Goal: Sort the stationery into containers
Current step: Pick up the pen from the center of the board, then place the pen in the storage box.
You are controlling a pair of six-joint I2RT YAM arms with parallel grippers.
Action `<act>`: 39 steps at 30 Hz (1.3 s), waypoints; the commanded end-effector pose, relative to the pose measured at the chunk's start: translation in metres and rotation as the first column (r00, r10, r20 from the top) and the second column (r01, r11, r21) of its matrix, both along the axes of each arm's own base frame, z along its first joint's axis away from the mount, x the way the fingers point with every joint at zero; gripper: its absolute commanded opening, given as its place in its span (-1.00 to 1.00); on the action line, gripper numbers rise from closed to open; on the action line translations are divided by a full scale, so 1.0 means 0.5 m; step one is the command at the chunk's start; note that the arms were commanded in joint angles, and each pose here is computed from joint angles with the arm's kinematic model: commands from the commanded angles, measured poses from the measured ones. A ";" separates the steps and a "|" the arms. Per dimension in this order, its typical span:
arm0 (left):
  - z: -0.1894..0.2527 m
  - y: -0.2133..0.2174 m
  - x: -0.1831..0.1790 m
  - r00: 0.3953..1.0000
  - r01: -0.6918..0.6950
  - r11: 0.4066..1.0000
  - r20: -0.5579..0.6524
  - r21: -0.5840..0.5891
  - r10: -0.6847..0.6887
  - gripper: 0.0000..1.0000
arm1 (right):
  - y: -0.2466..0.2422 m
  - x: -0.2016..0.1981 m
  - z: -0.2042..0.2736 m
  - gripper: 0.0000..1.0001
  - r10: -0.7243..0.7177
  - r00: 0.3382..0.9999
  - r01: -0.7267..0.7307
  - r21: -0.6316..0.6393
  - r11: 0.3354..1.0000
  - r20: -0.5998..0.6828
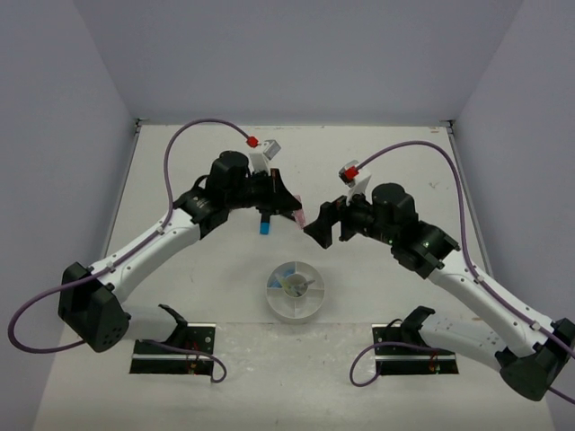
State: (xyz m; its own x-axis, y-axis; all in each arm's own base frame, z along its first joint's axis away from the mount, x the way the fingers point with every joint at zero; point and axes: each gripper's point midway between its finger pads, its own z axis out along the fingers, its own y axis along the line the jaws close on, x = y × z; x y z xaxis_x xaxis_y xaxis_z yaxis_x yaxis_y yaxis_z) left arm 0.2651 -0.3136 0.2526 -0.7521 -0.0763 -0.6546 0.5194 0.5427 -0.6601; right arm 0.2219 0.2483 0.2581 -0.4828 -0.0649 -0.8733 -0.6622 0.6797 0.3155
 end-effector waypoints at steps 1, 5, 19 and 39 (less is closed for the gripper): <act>-0.082 0.110 -0.028 0.987 -0.136 0.960 0.120 0.244 0.110 -1.00 | -0.065 -0.001 -0.014 0.98 -0.132 0.991 0.133 -0.027 0.991 0.036; -0.093 0.135 -0.087 0.985 -0.134 0.976 0.133 0.172 0.112 -1.00 | -0.098 -0.010 -0.025 0.97 -0.163 0.986 0.164 -0.021 0.986 0.040; -0.163 0.123 -0.153 0.996 -0.066 0.994 0.062 0.086 0.060 -1.00 | -0.088 -0.018 -0.040 0.97 -0.129 0.992 0.129 -0.015 0.992 -0.013; -0.178 0.079 -0.200 0.999 0.025 0.998 0.036 0.050 -0.027 0.29 | -0.035 0.045 -0.146 0.97 -0.077 0.985 0.052 -0.161 0.986 -0.155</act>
State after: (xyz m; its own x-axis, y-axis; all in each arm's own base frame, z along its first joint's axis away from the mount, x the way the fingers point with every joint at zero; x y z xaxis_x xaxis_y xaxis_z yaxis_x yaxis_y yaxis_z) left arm 0.1613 -0.2650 0.1394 -0.7722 -0.0100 -0.6352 0.4995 0.6083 -0.6168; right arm 0.2211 0.2135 0.1931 -0.6036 -0.1095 -0.7897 -0.5424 0.7823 0.3061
